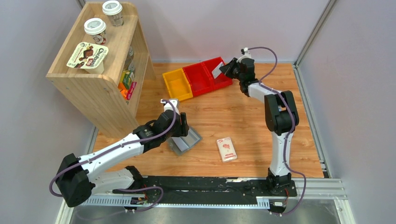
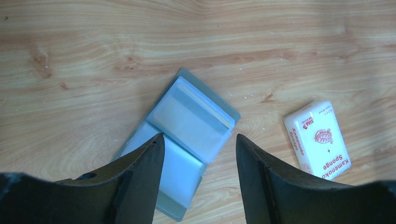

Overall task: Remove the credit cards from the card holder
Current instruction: Place the credit card in the storage box.

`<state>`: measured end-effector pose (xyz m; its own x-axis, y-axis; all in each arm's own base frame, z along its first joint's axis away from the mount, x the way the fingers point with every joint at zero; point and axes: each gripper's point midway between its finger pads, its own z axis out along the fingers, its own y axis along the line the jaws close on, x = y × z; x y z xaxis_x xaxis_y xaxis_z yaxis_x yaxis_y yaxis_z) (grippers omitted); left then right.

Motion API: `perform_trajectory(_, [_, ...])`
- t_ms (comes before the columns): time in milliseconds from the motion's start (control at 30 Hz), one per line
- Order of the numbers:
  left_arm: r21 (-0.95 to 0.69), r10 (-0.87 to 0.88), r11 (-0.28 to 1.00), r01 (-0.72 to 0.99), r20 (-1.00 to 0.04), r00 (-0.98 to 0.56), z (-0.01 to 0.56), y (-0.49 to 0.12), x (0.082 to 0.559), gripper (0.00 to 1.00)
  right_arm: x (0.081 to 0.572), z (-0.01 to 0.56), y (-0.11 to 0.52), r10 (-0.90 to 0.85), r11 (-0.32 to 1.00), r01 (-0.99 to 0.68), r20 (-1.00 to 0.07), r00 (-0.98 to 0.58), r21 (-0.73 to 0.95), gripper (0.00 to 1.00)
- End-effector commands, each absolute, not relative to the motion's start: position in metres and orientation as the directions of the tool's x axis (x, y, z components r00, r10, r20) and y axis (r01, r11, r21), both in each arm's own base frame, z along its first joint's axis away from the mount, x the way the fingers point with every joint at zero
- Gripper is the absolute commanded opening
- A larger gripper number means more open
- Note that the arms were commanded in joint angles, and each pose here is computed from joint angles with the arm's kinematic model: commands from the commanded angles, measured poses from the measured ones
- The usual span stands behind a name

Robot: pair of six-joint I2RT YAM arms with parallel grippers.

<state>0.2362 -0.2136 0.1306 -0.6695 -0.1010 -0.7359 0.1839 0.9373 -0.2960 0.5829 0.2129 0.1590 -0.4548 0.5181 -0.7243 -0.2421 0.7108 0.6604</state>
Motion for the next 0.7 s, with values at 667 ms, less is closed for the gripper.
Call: perform_trajectory(667, [-0.328, -0.138, 0.938, 0.116, -0.657, -0.741, 0.125, -0.199, 0.22, 0.65, 0.594, 0.118, 0.209, 0.383, 0.846, -0.171, -0.799, -0.464, 0.505, 0.25])
